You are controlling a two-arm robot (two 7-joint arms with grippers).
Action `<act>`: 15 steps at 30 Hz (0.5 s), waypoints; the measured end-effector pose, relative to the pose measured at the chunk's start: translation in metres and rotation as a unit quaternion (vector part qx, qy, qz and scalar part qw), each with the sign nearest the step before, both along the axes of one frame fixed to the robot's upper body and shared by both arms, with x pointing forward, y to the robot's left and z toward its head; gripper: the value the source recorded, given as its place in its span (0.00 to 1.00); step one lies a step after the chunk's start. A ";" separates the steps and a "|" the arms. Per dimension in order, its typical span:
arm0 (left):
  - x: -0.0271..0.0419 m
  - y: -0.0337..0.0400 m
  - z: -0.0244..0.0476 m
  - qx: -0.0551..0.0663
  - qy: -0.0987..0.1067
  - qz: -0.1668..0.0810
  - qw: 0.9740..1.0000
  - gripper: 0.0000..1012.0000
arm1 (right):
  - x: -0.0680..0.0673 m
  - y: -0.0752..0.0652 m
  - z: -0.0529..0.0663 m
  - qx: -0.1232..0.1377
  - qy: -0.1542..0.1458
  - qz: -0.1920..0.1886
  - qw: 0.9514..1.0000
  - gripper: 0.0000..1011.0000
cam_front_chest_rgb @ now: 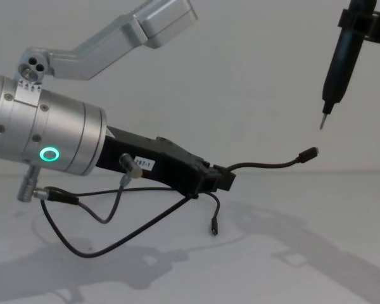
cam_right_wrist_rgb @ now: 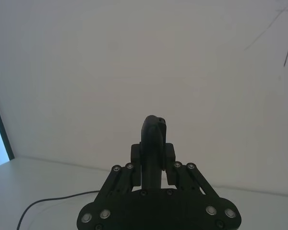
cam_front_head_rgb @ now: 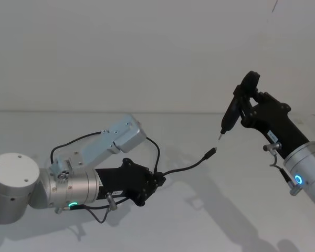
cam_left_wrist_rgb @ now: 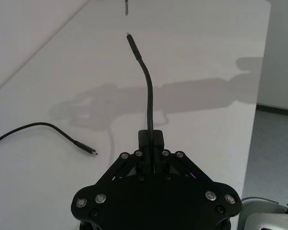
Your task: Pick up the data cable with the one hand.
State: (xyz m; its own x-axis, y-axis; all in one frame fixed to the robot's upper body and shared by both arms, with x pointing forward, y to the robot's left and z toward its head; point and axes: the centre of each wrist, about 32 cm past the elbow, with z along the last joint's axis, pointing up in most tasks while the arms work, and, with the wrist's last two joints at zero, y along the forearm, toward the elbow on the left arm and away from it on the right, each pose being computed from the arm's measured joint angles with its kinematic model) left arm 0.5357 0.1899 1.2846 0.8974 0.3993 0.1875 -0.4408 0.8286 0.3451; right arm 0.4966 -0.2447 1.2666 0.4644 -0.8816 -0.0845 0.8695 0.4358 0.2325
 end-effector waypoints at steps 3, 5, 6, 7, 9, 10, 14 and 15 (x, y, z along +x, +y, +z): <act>0.0000 0.0003 0.0001 0.000 0.000 0.000 1.000 0.04 | 0.001 0.000 -0.001 0.000 0.007 -0.001 1.000 0.28; 0.0000 0.0004 0.0002 0.000 0.000 0.000 1.000 0.04 | 0.002 0.000 -0.001 0.000 0.011 -0.002 1.000 0.28; 0.0000 0.0005 0.0003 0.000 0.000 -0.001 1.000 0.04 | 0.002 0.001 -0.001 0.000 0.014 -0.003 1.000 0.28; 0.0000 0.0006 0.0003 0.000 -0.001 -0.001 1.000 0.04 | 0.003 0.001 -0.001 0.000 0.015 -0.003 1.000 0.28; -0.0001 0.0007 0.0004 0.000 -0.001 -0.001 1.000 0.04 | 0.003 0.001 -0.001 0.000 0.018 -0.004 1.000 0.28; -0.0001 0.0006 0.0004 0.000 -0.001 -0.001 1.000 0.04 | 0.003 0.001 -0.001 0.000 0.021 -0.004 1.000 0.28; -0.0001 0.0007 0.0005 0.000 -0.001 -0.001 1.000 0.04 | 0.004 0.001 -0.001 -0.001 0.027 -0.005 1.000 0.28; -0.0001 0.0007 0.0005 0.000 -0.001 -0.001 1.000 0.04 | 0.005 0.001 -0.001 -0.001 0.028 -0.005 1.000 0.28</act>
